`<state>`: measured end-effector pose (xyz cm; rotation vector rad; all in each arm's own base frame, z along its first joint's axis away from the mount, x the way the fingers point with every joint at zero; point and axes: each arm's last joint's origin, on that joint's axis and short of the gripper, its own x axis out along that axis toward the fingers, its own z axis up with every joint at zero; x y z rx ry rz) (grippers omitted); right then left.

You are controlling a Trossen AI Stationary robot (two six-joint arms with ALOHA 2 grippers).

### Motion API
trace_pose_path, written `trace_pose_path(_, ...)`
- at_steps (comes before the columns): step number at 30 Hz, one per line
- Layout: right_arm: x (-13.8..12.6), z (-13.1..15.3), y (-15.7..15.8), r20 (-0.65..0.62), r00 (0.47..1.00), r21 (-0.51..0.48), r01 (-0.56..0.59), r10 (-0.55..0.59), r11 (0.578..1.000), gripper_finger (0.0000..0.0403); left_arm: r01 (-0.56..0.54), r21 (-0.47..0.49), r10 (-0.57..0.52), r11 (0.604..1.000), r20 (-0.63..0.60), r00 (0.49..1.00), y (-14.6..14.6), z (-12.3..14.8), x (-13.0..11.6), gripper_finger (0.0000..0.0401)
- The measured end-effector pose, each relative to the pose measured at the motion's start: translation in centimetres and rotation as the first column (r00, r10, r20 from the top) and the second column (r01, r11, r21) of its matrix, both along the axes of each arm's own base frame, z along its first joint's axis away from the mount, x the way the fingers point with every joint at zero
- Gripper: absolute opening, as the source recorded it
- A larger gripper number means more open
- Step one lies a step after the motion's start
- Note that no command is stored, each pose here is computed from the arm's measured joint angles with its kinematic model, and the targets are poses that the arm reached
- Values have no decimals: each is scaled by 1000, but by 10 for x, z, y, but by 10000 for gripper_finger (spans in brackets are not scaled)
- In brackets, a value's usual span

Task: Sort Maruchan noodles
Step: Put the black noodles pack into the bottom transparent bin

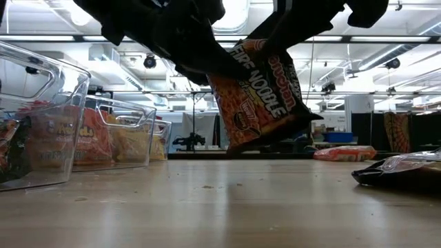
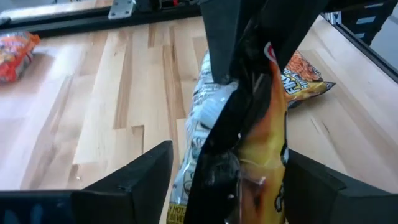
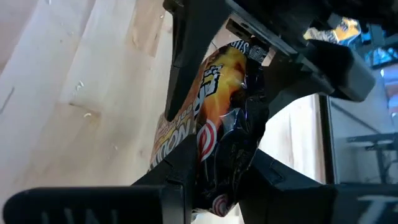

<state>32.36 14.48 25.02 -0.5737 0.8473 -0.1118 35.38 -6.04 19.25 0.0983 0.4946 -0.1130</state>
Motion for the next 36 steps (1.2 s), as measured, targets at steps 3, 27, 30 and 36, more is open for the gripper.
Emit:
trace_pose_path(3,0,0,0,-10,1000,-21,-22,22,1000,77,-15,-27,15,1000,-2,1000,0,0,0,213)
trace_pose_path(27,-18,31,5,-78,960,338,280,-270,899,136,-66,-71,63,995,-45,997,1,4,-2,103)
trace_pose_path(30,-27,25,11,-119,945,336,326,-303,884,145,-93,-62,92,994,-17,996,3,13,-5,94)
trace_pose_path(36,-37,17,22,-139,955,302,293,-262,907,150,-229,-49,229,972,2,973,9,34,-18,102)
